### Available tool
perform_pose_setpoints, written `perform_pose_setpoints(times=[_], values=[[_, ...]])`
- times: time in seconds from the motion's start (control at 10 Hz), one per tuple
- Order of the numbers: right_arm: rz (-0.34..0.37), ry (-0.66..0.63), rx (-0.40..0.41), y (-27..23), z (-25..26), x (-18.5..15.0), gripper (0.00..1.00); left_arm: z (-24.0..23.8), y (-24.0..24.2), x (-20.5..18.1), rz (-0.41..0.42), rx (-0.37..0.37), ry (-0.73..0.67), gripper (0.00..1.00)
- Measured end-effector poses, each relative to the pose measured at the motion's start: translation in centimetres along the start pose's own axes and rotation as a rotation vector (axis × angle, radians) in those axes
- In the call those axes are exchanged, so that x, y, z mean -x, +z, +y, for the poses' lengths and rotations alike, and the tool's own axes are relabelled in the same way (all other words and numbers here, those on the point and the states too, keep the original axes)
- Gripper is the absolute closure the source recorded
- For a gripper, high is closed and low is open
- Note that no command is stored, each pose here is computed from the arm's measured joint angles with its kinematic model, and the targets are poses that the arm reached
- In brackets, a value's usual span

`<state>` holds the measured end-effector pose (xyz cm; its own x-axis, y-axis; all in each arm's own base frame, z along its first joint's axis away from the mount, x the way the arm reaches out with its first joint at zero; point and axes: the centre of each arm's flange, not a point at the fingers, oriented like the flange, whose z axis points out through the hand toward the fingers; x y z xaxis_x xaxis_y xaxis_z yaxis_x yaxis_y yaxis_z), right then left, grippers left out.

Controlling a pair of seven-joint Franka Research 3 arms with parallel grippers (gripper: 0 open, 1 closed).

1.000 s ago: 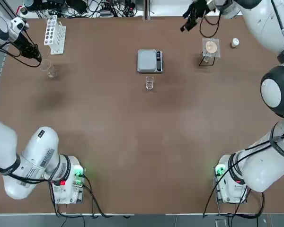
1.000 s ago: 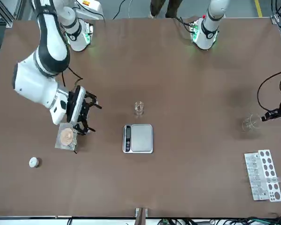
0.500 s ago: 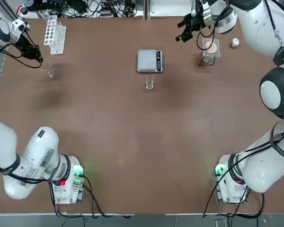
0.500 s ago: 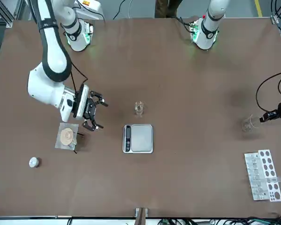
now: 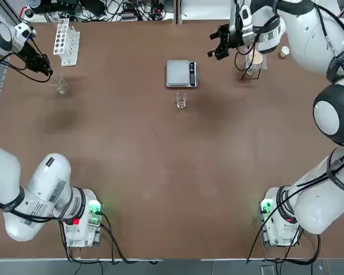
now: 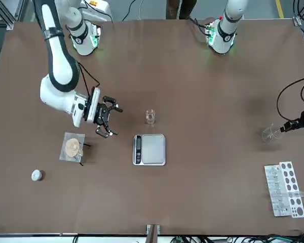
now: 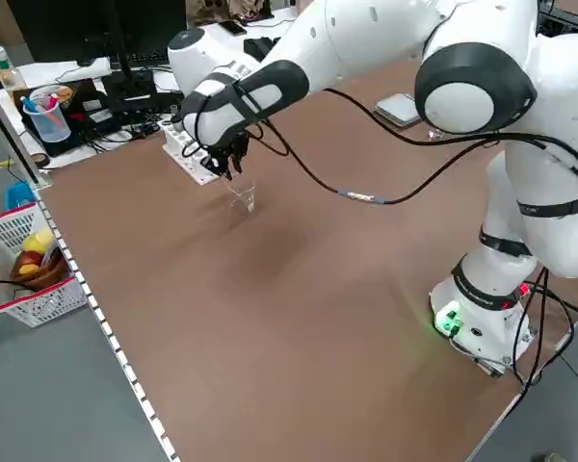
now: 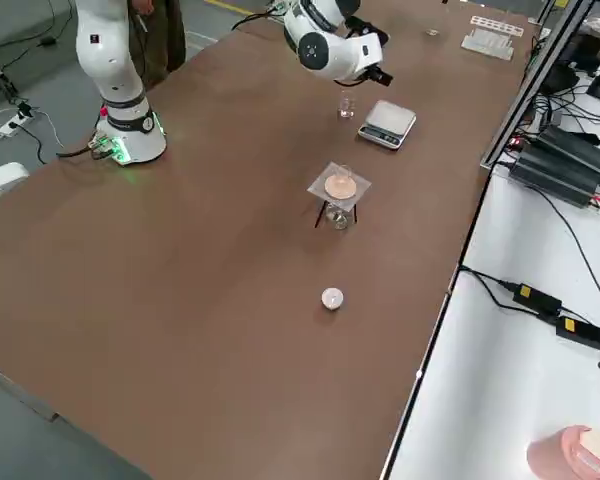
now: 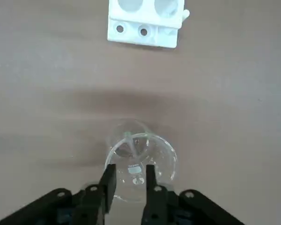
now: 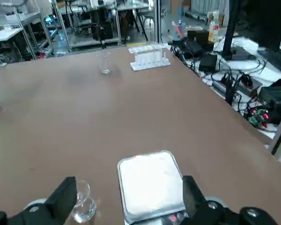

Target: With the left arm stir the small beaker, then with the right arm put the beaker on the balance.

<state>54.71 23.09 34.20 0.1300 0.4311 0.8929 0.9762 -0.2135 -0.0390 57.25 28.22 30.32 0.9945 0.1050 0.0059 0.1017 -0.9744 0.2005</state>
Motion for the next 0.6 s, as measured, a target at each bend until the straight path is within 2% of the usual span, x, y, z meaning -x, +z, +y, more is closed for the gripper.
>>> perform_pose_setpoints(times=[0.3,0.4,0.6], values=[[0.035,-0.004,-0.005,2.0,-2.1,2.1,0.0,0.6,-4.5,-0.1,0.024,-0.082,0.024,0.61],[0.051,-0.011,-0.011,2.4,-2.7,2.7,0.0,1.9,-7.5,0.0,0.031,-0.121,0.037,0.57],[0.075,-0.024,-0.025,3.6,-4.2,4.1,0.0,7.1,-13.3,0.5,0.024,-0.194,0.081,0.55]])
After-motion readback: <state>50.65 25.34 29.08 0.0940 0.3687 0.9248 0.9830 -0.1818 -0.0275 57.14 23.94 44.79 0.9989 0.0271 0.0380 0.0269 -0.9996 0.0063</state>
